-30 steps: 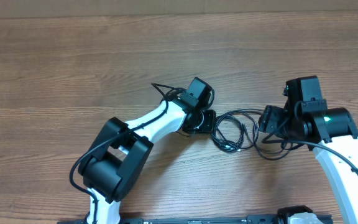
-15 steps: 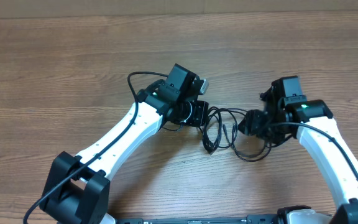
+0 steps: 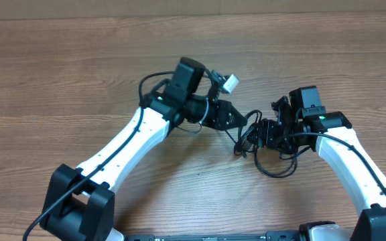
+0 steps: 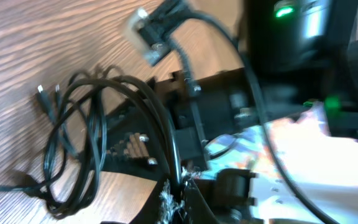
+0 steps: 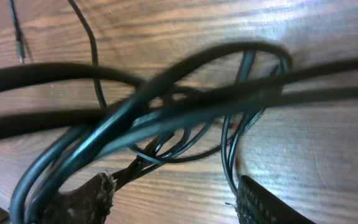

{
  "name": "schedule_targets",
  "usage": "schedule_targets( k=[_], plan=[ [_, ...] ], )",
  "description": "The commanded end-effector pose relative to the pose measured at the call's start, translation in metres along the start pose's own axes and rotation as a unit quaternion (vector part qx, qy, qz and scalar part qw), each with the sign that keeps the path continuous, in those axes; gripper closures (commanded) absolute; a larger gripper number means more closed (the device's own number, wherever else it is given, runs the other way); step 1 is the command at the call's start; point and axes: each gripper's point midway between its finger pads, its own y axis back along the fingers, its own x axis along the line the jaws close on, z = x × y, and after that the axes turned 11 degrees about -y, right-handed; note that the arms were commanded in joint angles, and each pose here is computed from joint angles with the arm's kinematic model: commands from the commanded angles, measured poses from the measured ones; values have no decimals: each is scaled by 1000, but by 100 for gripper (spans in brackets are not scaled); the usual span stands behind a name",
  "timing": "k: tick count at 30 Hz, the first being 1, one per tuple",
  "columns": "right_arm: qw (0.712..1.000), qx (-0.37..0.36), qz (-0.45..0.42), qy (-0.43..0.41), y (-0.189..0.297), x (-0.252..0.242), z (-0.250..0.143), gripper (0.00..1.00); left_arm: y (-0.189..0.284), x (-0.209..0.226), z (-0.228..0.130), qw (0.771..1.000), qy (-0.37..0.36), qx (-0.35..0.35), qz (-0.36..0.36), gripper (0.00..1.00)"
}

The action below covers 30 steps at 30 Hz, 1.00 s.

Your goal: Untangle cables

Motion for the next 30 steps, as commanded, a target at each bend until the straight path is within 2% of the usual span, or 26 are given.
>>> schedule_targets(
  k=[1,4,6,8,9,10,12,15,18,24,28,30],
  plan=[
    [1000,0,6,6,-3,1,0,38,26,-37,12,996,-19,-12,-90,96],
    [1000,0,6,6,-3,1,0,39,40,-33,17,995,-15,-23,-98,96],
    [1000,-2,7,7,-3,2,1,41,55,-39,23,990,-13,-31,-133,96],
    [1000,-1,9,6,-2,3,1,41,59,-32,27,992,-14,-41,-122,96],
    [1000,0,8,5,-3,2,0,42,61,-20,30,994,-12,-53,-91,96],
    [1000,3,6,4,-3,1,-2,42,62,11,34,997,5,-71,-9,96],
    [1000,8,3,2,-3,0,-4,41,65,39,32,994,21,-79,66,96],
    [1000,6,5,4,-3,1,-3,41,76,89,11,973,82,-64,207,96],
    [1000,9,11,6,-2,3,-4,40,87,110,-15,952,126,-33,278,96],
    [992,33,104,59,2,35,-12,38,75,103,-29,957,84,12,278,96],
    [992,33,106,60,2,37,-11,38,42,71,-32,976,-19,49,212,96],
    [992,33,106,60,2,37,-11,38,34,64,-31,977,-39,53,203,96]
  ],
)
